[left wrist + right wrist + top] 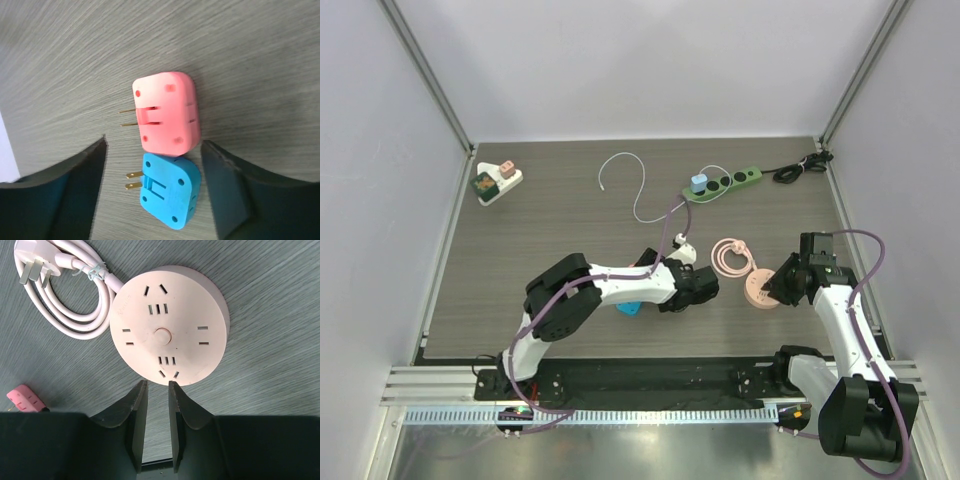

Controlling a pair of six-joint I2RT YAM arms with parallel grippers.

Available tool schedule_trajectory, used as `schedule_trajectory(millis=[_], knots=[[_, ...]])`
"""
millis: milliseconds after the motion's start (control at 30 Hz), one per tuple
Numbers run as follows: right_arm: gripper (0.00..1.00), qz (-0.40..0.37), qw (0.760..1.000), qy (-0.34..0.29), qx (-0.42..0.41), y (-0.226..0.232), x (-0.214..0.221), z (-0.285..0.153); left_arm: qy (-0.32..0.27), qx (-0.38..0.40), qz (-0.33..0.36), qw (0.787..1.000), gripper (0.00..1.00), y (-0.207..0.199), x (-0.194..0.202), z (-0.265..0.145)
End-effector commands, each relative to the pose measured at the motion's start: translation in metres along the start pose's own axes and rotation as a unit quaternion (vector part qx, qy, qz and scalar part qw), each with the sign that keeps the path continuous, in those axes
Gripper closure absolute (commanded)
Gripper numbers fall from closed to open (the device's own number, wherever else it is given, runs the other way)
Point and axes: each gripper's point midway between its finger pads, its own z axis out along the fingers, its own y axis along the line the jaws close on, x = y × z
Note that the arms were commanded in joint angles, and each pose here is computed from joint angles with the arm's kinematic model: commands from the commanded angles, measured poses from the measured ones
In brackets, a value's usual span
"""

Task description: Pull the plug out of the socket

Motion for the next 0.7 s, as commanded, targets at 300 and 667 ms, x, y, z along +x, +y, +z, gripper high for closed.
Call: schedule_trajectory(millis=[300,667], knots=[[0.68,-0.019,0.998,-0.035,-0.054,0.023,-0.014,-0.017,-0.096,0.128,-0.142,0.977,0.02,0.041,-0.06,-0.071],[0.61,-0.132,0.99,-0.02,-0.04,0.088,-0.021,-0.011,-0.129,0.363,-0.284,0.878,0.01,0.055,-0.075,-0.114]])
